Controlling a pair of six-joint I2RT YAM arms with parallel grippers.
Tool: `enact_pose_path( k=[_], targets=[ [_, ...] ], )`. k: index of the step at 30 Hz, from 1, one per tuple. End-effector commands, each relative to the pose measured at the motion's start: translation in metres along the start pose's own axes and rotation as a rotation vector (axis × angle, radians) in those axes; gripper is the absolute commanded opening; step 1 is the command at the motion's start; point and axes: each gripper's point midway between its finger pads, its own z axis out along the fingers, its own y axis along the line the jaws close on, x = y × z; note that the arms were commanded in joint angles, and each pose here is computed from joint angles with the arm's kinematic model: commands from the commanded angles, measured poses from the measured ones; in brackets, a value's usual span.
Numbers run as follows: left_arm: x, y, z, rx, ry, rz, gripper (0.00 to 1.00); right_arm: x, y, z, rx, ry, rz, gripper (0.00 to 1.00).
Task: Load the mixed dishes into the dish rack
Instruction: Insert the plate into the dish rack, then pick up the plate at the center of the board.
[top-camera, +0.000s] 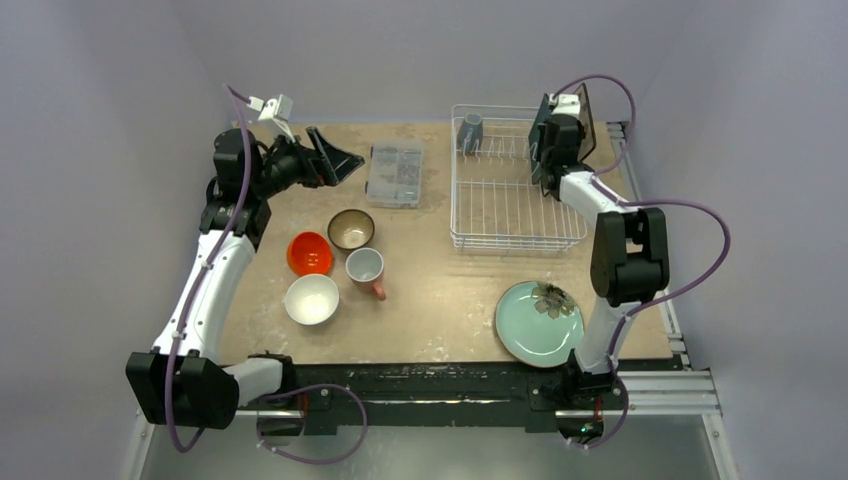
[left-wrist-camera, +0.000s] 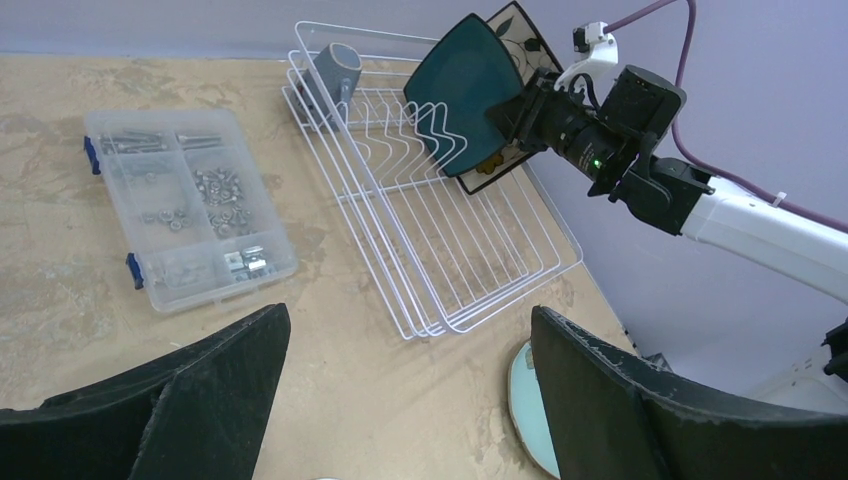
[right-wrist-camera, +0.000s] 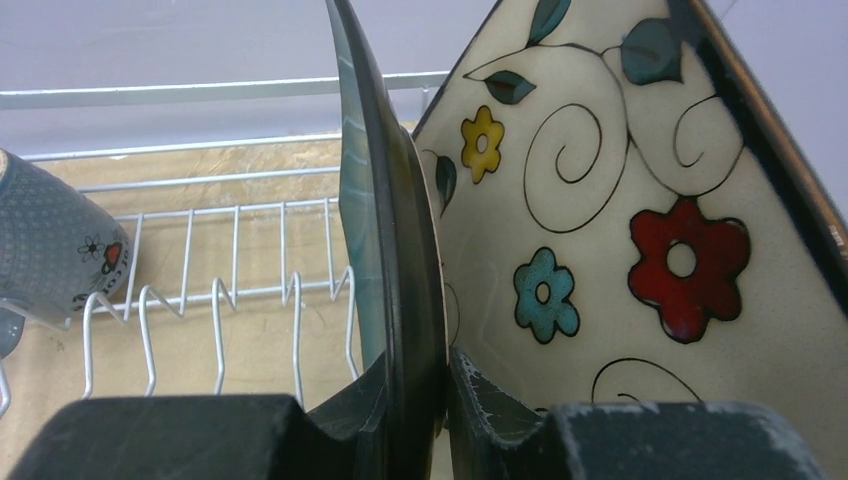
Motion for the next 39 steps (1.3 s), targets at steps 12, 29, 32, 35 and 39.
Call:
enact_pose_path(
  k=[12, 29, 32, 35, 39],
  targets=[
    [-0.014, -0.011, 0.000, 0.061, -0.036, 0.011, 0.89, -0.098, -0.034, -0.048, 0.101, -0.198, 0.131, 0.31],
    [-0.012, -0.014, 0.001, 0.083, -0.024, -0.008, 0.89, -0.066, 0.088, -0.228, -0.501, -0.173, 0.283, 0.34],
    [-0.011, -0.014, 0.002, 0.089, -0.018, -0.014, 0.89, -0.030, 0.132, -0.272, -0.691, -0.135, 0.244, 0.34],
    [-0.008, -0.015, 0.004, 0.102, -0.007, -0.025, 0.89, -0.010, 0.153, -0.307, -0.812, -0.104, 0.238, 0.35],
    [-0.003, -0.018, 0.007, 0.115, 0.011, -0.025, 0.88, -0.010, 0.146, -0.328, -0.839, -0.128, 0.248, 0.36]
  ],
)
